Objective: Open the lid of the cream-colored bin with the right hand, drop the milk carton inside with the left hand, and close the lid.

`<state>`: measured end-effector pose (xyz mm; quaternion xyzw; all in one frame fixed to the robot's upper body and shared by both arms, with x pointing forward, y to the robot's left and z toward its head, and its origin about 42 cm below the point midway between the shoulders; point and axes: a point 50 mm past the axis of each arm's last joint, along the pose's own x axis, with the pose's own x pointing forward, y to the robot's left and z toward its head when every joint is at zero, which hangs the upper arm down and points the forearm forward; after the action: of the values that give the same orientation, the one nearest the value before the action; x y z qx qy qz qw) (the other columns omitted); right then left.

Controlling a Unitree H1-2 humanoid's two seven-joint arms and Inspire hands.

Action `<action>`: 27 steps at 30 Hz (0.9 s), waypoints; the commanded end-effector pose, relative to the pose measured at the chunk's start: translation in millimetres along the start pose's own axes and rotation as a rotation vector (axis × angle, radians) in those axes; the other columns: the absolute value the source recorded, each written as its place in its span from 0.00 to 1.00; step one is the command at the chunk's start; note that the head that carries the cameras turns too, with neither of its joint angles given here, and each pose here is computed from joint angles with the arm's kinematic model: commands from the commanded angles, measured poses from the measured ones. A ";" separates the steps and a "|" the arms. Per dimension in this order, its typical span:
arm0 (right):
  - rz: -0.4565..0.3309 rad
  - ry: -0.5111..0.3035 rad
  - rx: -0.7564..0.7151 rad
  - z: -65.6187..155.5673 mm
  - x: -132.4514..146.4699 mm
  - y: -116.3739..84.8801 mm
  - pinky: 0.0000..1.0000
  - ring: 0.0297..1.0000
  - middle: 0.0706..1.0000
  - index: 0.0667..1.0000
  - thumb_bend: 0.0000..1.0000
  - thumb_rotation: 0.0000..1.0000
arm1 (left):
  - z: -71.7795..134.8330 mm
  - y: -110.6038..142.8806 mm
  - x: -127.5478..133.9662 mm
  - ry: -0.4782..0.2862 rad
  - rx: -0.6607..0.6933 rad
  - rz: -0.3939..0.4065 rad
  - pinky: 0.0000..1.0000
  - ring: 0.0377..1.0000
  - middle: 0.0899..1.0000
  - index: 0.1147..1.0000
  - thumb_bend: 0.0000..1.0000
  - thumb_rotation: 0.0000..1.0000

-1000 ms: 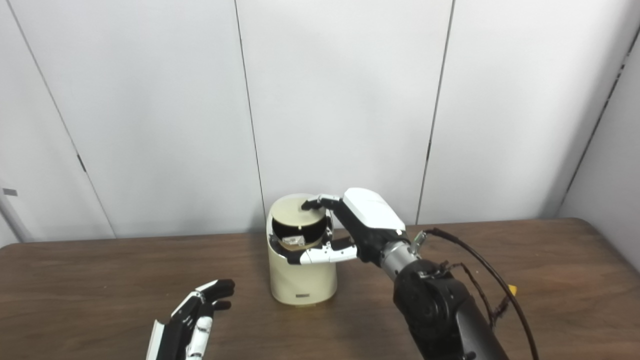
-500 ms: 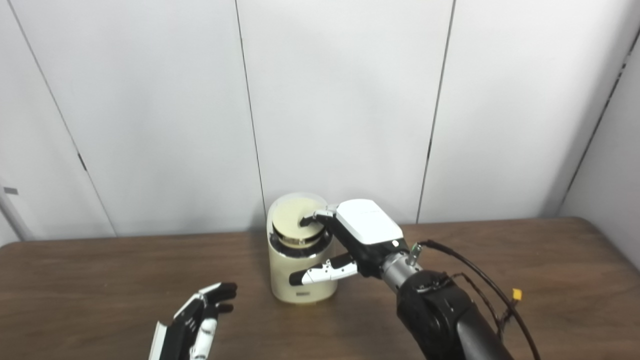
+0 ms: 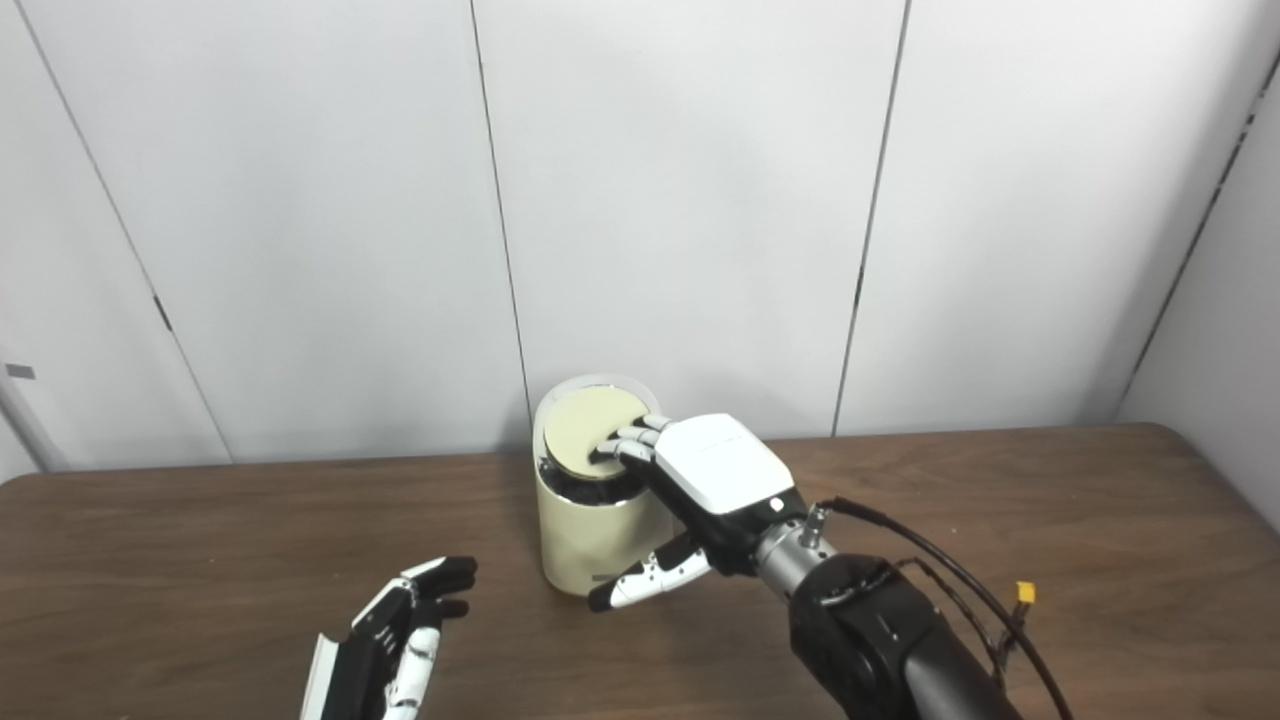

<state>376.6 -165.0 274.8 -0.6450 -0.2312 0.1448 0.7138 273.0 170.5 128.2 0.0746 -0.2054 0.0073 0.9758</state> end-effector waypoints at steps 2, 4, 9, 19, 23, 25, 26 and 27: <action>0.008 -0.024 -0.050 5.8 4.2 -6.0 0.83 0.93 0.87 0.82 0.80 0.68 | -3.0 -4.4 -5.8 0.009 0.003 0.003 0.68 0.74 0.73 0.70 0.29 0.76; 0.016 -0.020 -0.069 6.3 4.3 -5.8 0.84 0.93 0.87 0.83 0.80 0.69 | -3.0 -4.2 -5.9 0.009 0.000 0.001 0.68 0.74 0.73 0.71 0.29 0.76; 0.027 -0.011 -0.080 6.8 4.4 -5.8 0.86 0.94 0.88 0.83 0.79 0.69 | -2.8 -4.5 -5.8 0.005 -0.001 0.000 0.68 0.74 0.73 0.71 0.28 0.76; 0.110 0.038 -0.097 4.7 4.0 -4.0 0.87 0.94 0.88 0.83 0.79 0.72 | 2.8 -3.9 -8.5 0.004 -0.001 0.004 0.68 0.74 0.73 0.70 0.29 0.74; 0.129 0.043 -0.095 3.7 4.6 -2.3 0.88 0.94 0.87 0.82 0.79 0.73 | 4.4 -4.1 -9.2 0.002 -0.005 0.006 0.68 0.74 0.73 0.70 0.29 0.73; 0.143 0.047 -0.094 2.7 5.5 0.4 0.87 0.93 0.86 0.82 0.80 0.73 | 5.5 -4.4 -9.6 0.005 -0.014 0.011 0.68 0.74 0.73 0.69 0.29 0.72; 0.147 0.049 -0.094 2.4 5.8 1.2 0.87 0.93 0.86 0.82 0.80 0.74 | 5.9 -4.6 -9.8 0.006 -0.018 0.012 0.68 0.74 0.73 0.69 0.29 0.71; 0.152 0.050 -0.097 2.3 6.0 2.0 0.87 0.93 0.86 0.81 0.80 0.74 | 6.2 -4.6 -10.1 0.007 -0.022 0.014 0.68 0.74 0.73 0.69 0.30 0.70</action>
<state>376.1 -158.8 278.8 -0.6875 -0.2009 0.1547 0.6804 267.0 167.0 128.1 0.0703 -0.2016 0.0077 0.9769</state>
